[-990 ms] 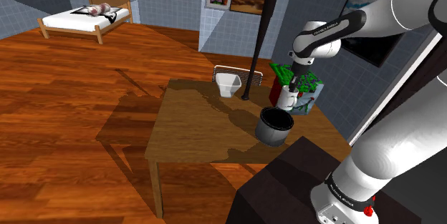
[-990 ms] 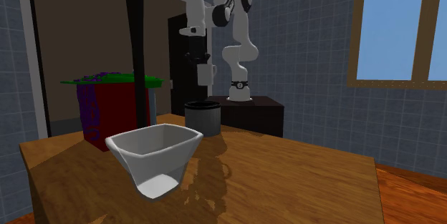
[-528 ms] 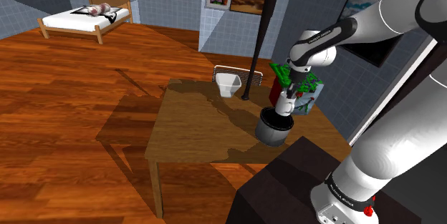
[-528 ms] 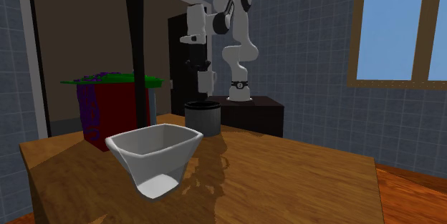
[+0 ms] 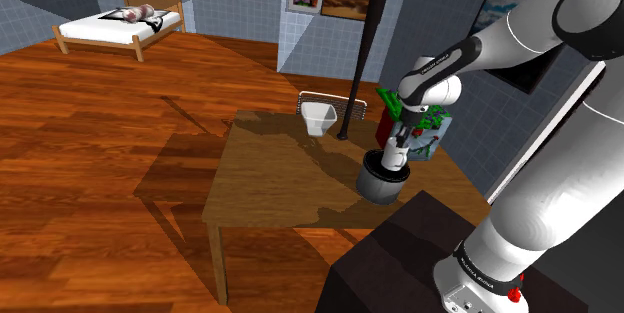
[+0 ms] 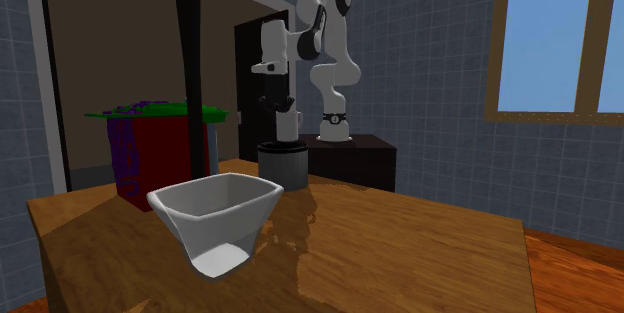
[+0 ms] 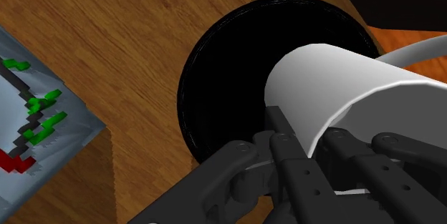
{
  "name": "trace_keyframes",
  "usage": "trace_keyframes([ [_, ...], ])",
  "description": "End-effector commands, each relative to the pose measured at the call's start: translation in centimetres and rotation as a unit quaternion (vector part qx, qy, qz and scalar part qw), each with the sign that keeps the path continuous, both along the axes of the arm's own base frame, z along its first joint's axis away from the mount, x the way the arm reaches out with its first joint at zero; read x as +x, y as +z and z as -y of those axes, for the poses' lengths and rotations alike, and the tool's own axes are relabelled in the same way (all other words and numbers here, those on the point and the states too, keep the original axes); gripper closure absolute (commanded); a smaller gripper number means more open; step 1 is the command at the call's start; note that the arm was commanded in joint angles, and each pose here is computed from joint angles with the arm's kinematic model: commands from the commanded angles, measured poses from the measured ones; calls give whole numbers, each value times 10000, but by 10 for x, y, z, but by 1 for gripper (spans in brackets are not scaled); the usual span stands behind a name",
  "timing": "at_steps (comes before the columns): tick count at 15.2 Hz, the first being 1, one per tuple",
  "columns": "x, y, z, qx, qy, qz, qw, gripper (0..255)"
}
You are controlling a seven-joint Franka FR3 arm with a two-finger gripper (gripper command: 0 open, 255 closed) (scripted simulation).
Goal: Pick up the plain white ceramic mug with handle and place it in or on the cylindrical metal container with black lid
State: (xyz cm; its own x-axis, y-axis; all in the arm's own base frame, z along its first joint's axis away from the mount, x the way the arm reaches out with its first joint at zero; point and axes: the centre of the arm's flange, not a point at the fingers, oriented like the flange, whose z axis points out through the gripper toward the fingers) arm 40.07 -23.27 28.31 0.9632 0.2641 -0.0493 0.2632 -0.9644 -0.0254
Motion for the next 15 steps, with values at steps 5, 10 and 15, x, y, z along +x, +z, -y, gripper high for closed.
trace_keyframes([
  [5,0,-9,0,-2,-1,3,10000,255],
  [10,0,-9,0,-2,-1,3,10000,0],
  [15,1,4,0,-2,-1,3,10000,0],
])
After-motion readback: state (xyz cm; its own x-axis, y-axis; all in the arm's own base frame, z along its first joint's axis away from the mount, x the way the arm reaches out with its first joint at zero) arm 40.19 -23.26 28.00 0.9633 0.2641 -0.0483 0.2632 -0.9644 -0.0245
